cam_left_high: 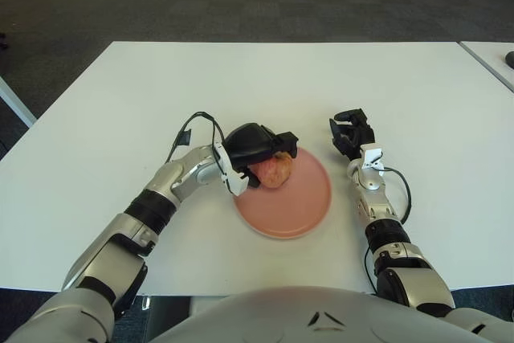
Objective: Put the apple into the plate.
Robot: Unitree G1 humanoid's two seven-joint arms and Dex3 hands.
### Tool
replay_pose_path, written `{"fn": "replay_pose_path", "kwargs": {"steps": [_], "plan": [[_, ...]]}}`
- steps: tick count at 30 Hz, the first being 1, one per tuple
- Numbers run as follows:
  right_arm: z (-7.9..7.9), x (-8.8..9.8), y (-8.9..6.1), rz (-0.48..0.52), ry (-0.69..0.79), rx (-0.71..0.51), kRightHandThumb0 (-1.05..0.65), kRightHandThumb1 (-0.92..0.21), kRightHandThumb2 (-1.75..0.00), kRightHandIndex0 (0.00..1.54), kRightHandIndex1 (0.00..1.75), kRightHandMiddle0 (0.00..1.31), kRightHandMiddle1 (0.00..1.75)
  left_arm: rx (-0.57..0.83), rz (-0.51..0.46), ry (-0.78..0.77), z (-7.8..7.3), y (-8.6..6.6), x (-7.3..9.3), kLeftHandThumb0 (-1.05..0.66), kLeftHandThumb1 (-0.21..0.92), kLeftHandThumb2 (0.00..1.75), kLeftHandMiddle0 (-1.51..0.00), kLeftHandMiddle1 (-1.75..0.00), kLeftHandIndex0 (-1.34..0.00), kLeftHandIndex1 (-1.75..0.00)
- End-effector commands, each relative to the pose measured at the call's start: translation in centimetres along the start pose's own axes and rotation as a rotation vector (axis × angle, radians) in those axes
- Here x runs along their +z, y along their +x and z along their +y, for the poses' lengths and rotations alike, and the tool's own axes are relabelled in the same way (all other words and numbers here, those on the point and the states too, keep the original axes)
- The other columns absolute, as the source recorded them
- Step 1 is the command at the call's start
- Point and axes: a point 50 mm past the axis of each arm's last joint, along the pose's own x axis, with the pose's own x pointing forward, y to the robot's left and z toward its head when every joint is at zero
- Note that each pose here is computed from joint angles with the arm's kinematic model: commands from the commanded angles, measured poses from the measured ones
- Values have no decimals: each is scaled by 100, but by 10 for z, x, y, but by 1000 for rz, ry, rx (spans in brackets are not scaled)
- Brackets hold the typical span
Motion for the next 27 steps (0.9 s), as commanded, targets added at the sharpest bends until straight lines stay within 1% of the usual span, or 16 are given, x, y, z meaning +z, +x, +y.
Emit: {"fn": "replay_pose_path", "kwargs": {"steps": [1, 11, 21, 27], "plan": [[-3, -31, -15, 161, -5, -5, -1, -86, -46, 44, 144, 24, 160, 10, -19, 43, 1, 4, 2, -1, 0, 164, -88, -163, -64, -175], [-3, -31, -15, 160, -8, -9, -1, -86, -47, 44, 144, 24, 160, -25, -44, 46, -8, 5, 2, 0, 0, 164, -87, -163, -63, -175], [-3, -31, -15, 161, -7, -10, -1, -85, -47, 44, 144, 24, 160, -37, -57, 51, -11, 6, 2, 0, 1, 163, -87, -163, -62, -175], [-2, -31, -15, 164, -6, -9, -1, -82, -52, 44, 145, 25, 161, -33, -55, 51, -12, 6, 2, 0, 1, 163, -87, -164, -62, -175]]}}
